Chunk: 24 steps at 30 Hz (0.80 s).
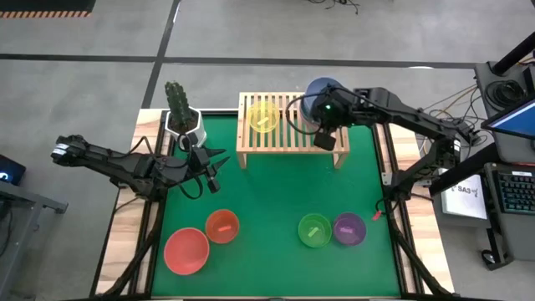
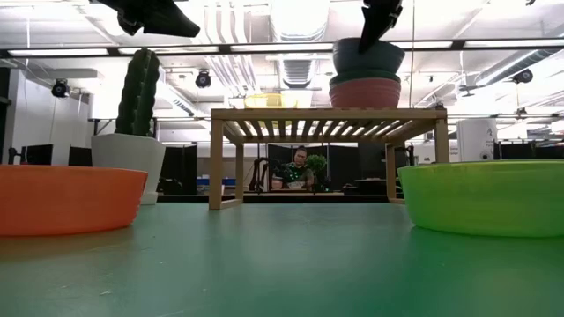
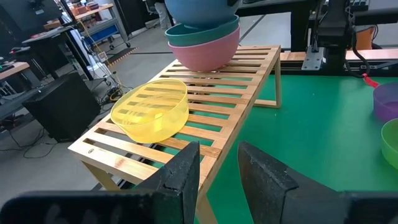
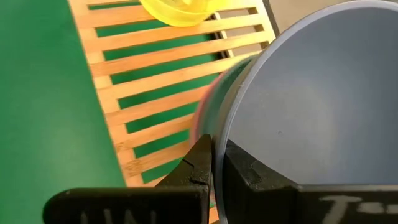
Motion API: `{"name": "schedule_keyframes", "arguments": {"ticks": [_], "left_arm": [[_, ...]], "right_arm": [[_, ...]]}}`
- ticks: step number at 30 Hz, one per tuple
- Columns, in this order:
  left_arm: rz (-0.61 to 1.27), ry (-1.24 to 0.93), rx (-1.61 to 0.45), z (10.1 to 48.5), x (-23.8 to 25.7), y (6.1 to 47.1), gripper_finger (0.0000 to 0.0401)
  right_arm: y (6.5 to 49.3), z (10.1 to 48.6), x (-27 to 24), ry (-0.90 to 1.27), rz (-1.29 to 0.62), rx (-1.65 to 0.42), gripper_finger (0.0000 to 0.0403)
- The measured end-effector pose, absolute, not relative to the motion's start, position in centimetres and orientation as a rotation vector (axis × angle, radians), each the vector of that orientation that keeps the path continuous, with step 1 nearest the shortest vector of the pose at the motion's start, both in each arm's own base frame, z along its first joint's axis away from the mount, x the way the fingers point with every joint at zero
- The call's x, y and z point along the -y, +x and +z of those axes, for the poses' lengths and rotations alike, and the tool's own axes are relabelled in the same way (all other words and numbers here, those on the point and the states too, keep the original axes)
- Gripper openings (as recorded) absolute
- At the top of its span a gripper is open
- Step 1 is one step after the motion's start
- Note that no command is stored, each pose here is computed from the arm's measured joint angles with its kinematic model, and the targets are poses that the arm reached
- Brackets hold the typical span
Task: Place and stack bowls onto a shelf
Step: Stack the light blue bowl on top of the dark green bowl on the shelf
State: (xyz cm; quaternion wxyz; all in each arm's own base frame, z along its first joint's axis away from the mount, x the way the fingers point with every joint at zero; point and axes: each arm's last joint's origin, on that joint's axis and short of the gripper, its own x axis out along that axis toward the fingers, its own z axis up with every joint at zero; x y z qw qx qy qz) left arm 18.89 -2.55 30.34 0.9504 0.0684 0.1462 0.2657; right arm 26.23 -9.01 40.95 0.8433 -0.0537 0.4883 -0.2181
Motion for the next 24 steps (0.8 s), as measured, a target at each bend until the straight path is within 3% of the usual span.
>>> {"name": "schedule_keyframes", "arguments": {"ticks": [8, 18, 24], "left_arm": [[0.540, 0.139, -0.297, 30.3, 2.6, 18.9, 0.0093], [0.541, 0.139, -0.297, 30.3, 2.5, 18.9, 0.0093], [0.540, 0.139, -0.297, 30.3, 2.6, 18.9, 0.0093]], "right_arm": [[26.8, 40.4, 9.5, -0.123, -0.460, -1.057, 0.0017], [27.2, 39.8, 10.2, -0.133, -0.502, -1.083, 0.0101], [26.4, 41.1, 9.9, -0.128, -0.517, -1.009, 0.0120]]}}
